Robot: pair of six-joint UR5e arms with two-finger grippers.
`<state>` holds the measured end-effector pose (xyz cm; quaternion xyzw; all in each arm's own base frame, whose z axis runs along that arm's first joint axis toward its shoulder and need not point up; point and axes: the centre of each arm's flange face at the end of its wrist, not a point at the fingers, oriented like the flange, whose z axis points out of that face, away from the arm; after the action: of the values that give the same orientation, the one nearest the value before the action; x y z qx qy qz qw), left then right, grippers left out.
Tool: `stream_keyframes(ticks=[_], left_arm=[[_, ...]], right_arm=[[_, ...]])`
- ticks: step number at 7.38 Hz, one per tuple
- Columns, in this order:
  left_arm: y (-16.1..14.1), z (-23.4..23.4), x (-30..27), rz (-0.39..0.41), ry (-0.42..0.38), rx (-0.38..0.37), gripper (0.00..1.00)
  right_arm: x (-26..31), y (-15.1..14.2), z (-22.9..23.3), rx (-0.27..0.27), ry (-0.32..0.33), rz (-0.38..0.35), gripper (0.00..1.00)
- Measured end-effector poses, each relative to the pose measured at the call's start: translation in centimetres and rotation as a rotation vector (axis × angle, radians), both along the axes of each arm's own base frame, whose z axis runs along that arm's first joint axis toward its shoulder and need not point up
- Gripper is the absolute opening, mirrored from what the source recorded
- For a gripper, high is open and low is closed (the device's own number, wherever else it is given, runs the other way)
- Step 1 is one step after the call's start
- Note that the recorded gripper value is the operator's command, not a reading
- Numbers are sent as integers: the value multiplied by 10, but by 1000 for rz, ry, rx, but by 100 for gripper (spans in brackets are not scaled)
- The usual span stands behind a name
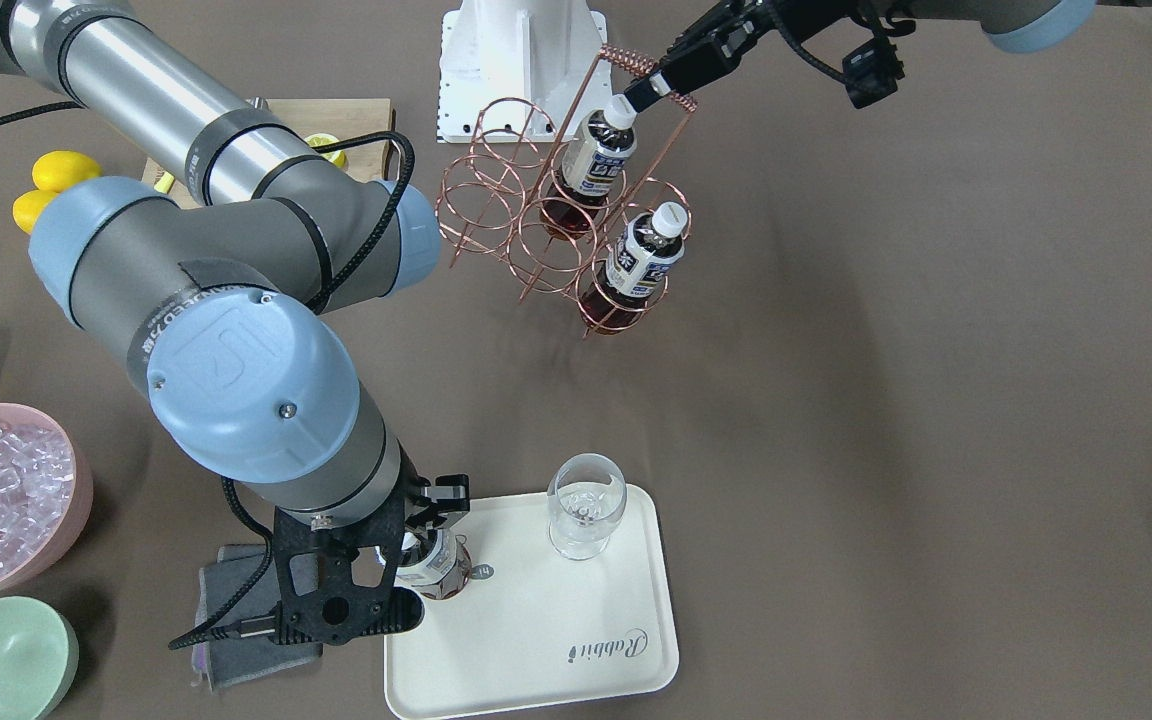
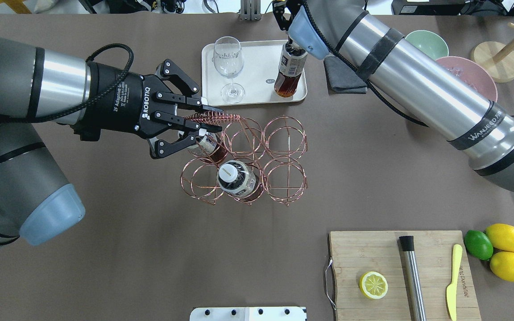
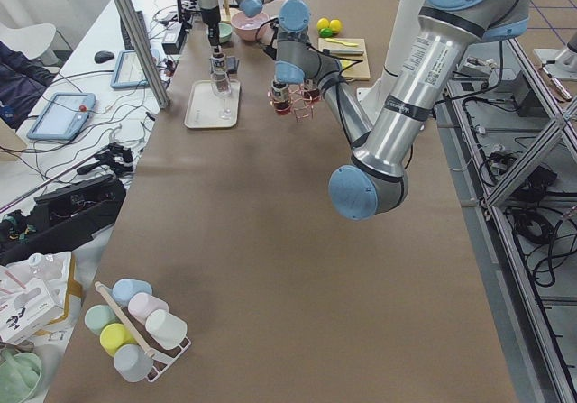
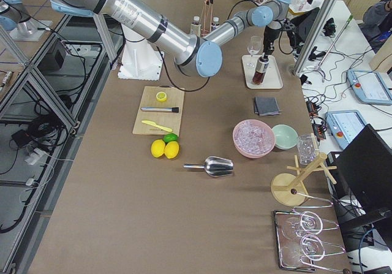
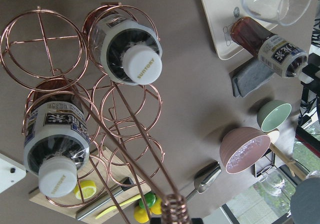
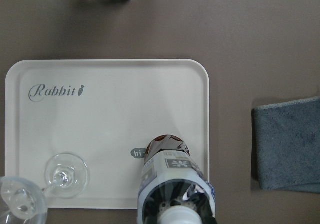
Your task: Take tea from basket to plate
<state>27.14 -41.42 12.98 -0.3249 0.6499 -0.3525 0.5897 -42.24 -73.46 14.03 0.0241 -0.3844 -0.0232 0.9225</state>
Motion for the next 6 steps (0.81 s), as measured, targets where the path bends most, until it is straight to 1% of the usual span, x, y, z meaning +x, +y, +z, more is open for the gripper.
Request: stream_keyframes(ticks=[2, 3, 4, 5, 6], left_arm=[[-23, 23, -55, 20, -68, 79, 0], [-31, 38, -81, 20, -90, 88, 0], [-39, 55, -109, 15, -110, 76, 0], [-50, 73, -137, 5, -130, 43, 0], [-65, 90, -169, -10, -146, -8, 0]], right_arm=[[-3, -7, -1, 32, 4, 12, 0], [-3, -10, -5, 40, 8, 16, 0], [-4, -11, -6, 44, 12, 18, 0], [-5, -11, -7, 48, 14, 17, 5], [-6, -12, -7, 50, 16, 15, 26]])
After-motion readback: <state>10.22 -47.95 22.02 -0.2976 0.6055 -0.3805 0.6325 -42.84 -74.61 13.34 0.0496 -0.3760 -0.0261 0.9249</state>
